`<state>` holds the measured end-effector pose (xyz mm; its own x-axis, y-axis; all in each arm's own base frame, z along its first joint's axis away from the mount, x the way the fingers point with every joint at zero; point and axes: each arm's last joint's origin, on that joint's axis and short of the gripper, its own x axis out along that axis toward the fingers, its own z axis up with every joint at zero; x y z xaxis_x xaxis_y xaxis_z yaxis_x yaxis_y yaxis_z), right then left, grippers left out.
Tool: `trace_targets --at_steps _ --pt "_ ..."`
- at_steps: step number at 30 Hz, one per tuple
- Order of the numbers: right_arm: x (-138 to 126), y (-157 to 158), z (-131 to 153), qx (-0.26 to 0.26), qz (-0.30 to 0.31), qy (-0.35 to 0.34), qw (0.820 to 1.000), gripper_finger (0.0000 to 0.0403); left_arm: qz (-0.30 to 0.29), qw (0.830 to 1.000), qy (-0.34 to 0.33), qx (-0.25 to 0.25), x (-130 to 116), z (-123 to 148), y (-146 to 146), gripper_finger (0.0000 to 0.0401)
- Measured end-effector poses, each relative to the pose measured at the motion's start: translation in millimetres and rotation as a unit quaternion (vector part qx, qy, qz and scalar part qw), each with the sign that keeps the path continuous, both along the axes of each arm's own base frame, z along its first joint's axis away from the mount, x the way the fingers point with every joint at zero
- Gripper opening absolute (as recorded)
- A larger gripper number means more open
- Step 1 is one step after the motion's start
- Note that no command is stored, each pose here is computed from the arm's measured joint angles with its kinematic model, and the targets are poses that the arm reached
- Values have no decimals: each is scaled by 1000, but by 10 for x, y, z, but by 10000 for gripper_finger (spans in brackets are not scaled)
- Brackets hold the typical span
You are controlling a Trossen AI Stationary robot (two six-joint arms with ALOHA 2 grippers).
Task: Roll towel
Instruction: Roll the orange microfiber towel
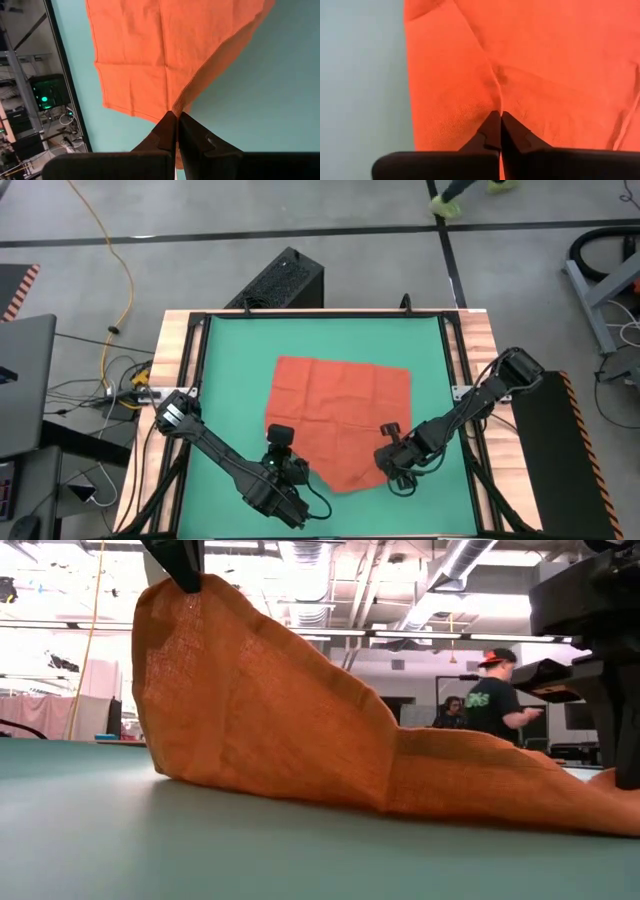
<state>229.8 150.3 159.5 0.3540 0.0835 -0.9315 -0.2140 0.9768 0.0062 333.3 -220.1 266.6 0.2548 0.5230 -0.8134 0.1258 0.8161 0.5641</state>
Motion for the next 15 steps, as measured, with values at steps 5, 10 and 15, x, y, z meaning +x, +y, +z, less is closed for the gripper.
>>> trace_targets --at_steps 5,10,15 --pt "-20 63 103 -1 -21 20 1000 5 -7 1000 -12 19 1 8 -2 0" --pt "-49 238 389 -20 -38 19 999 3 -12 999 -16 29 -1 12 -5 0" --pt "-152 341 766 -107 -80 -11 991 2 -34 998 -27 53 -26 84 4 0"
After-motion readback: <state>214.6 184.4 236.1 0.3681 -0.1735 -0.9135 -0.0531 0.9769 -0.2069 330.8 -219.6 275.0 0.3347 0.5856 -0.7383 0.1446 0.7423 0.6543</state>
